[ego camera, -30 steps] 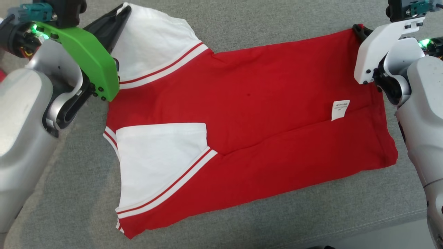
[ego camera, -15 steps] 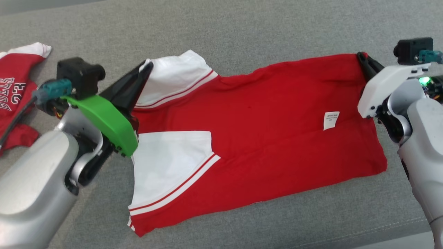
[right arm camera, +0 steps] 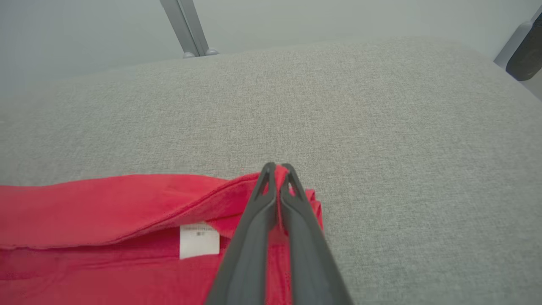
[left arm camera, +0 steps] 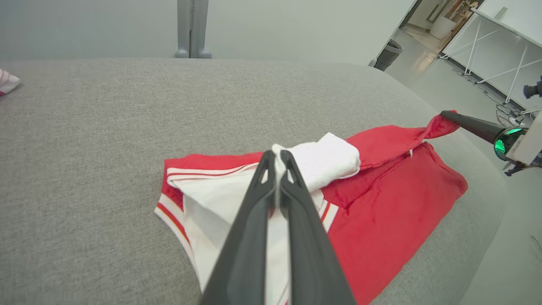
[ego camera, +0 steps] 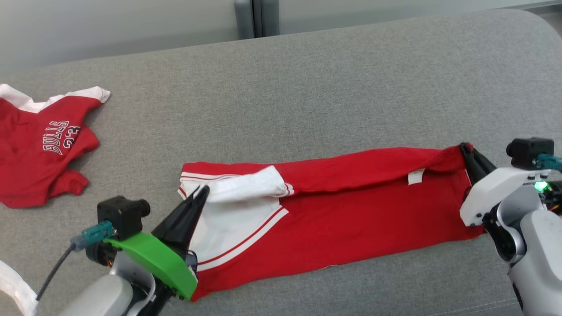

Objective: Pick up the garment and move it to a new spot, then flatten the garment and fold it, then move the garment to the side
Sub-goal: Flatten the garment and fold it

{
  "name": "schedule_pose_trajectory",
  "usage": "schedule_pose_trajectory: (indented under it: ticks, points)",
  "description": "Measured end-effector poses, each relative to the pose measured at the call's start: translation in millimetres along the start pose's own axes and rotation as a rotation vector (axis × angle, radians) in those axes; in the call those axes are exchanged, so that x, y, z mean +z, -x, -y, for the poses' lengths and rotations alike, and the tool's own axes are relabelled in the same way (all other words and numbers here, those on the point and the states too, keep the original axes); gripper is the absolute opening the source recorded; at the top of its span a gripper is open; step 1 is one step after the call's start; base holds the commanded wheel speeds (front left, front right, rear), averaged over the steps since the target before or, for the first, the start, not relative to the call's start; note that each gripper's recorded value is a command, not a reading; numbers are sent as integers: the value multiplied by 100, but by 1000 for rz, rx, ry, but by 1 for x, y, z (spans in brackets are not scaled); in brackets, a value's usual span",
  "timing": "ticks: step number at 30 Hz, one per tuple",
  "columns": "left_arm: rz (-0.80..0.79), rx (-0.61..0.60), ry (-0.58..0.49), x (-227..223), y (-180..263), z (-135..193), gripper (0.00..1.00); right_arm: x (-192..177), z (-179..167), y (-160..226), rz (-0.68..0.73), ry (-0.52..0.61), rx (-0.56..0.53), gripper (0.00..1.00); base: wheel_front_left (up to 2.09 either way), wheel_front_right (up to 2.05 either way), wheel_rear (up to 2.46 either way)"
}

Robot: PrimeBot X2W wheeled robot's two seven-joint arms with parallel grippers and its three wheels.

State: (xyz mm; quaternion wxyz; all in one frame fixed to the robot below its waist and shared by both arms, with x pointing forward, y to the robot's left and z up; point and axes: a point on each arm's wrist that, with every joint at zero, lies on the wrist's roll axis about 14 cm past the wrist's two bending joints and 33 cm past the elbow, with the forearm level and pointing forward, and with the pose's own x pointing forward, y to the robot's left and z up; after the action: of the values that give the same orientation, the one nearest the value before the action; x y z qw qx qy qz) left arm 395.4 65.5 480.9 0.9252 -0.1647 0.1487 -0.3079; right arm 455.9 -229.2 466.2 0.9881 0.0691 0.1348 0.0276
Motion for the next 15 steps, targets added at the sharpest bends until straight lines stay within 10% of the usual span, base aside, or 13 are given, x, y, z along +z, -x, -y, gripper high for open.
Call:
schedule_pose_trajectory:
  ticks: [7, 9, 11, 13, 15]
  points:
    - [-25, 24, 80, -27, 11, 5, 0, -14, 1, 18, -14, 4, -30, 0, 0, 0, 0]
    - [-30, 30, 92, -32, 14, 4, 0, -18, 2, 23, -13, -9, -40, 33, 0, 0, 0]
    - [-33, 42, 110, -38, 18, 3, 35, -23, 2, 30, -9, -23, -53, 100, 0, 0, 0]
    - [-40, 52, 127, -45, 23, 3, 100, -27, 6, 37, -2, -37, -74, 100, 0, 0, 0]
    - [-33, 70, 142, -48, 27, 1, 100, -31, 9, 45, 1, -54, -95, 100, 0, 0, 0]
